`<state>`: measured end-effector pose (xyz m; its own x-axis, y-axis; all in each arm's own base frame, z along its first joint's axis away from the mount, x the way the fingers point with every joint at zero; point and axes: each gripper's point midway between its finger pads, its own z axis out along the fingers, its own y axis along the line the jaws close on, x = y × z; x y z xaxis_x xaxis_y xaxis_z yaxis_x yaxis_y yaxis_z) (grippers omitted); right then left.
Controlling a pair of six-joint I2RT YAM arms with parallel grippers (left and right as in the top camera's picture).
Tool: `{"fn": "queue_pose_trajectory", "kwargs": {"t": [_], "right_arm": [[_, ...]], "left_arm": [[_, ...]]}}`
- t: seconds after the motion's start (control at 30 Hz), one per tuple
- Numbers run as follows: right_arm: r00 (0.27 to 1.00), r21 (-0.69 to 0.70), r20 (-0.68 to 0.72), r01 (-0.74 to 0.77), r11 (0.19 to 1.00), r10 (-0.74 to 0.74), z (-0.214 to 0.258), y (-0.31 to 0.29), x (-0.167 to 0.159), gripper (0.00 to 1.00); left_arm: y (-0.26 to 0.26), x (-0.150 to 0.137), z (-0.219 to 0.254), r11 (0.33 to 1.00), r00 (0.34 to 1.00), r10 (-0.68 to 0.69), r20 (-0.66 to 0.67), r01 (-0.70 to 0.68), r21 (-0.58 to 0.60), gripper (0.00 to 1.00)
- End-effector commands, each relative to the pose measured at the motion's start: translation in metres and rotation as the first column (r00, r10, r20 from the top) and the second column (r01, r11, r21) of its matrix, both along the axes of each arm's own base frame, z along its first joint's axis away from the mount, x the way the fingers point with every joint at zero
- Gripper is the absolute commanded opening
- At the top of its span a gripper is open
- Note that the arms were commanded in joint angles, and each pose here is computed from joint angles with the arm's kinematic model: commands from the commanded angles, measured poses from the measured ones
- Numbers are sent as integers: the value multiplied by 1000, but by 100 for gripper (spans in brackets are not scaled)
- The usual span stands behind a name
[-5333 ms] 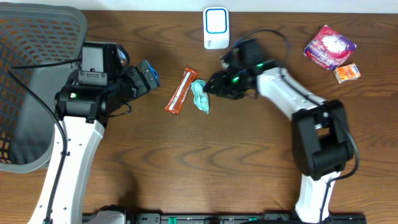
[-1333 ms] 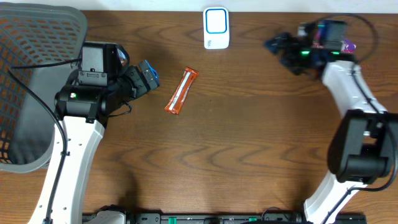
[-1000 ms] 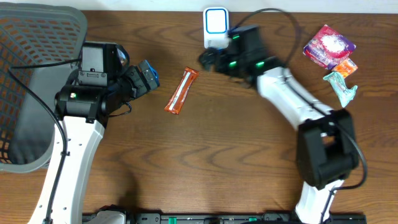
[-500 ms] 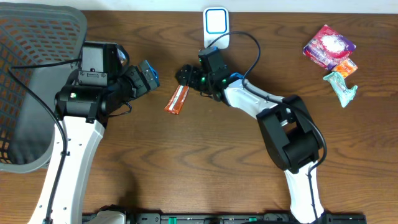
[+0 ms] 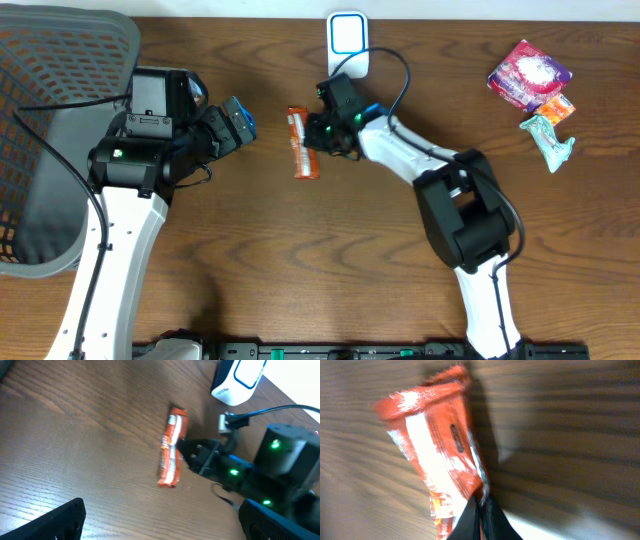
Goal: Scan the item barcode
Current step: 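Grasp the red snack bar with the right gripper, then hold the red snack bar up to the white scanner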
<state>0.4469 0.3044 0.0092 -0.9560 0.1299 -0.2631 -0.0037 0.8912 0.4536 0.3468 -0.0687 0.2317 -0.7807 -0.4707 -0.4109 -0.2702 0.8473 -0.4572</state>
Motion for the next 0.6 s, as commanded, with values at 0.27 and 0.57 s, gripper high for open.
{"fn": "queue_pose_trajectory", "kwargs": {"t": [0.27,0.57], "right_arm": [[979,-596,112,-71,800,170,72,-115,3,4],[948,-171,55,-300,939,313,54,-32,-19,68]], "left_arm": [[1,0,2,1000,1000,4,4,-4,-3,98],[1,0,2,1000,1000,4,4,-4,-3,98]]}}
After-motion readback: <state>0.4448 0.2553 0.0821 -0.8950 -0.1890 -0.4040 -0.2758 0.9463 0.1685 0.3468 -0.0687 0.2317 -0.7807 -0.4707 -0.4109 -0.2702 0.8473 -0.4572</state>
